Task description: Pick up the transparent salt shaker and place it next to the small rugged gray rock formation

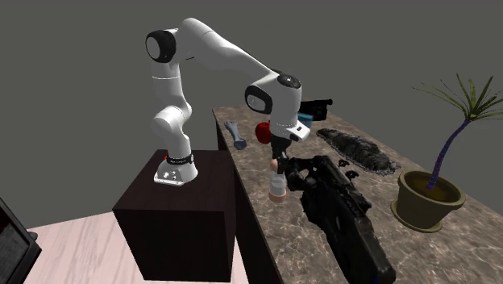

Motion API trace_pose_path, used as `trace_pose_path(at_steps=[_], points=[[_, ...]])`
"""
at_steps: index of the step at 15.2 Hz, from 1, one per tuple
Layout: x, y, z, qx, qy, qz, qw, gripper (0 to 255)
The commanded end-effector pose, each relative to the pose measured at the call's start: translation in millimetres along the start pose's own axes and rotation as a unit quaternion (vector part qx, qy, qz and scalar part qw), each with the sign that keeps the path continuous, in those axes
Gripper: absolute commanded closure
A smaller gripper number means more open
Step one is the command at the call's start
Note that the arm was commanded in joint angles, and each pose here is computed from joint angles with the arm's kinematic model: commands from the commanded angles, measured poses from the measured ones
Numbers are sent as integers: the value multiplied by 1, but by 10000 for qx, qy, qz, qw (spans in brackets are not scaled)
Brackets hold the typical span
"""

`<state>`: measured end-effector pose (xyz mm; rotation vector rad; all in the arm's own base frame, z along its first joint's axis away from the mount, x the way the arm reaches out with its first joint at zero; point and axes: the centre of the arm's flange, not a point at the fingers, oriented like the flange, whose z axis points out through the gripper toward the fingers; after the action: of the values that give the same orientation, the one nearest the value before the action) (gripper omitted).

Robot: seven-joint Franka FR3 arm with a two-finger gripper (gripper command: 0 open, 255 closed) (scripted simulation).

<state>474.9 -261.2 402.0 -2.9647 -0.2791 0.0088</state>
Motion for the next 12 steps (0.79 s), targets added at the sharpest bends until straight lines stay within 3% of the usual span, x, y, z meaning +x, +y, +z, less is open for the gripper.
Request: trace_pose_path(at_steps=[1, 9, 12], points=[[2, -1, 8, 26, -61, -16, 10000, 255], [1, -1, 8, 27, -61, -16, 10000, 255], [1, -3, -8, 27, -61, -16, 10000, 255]])
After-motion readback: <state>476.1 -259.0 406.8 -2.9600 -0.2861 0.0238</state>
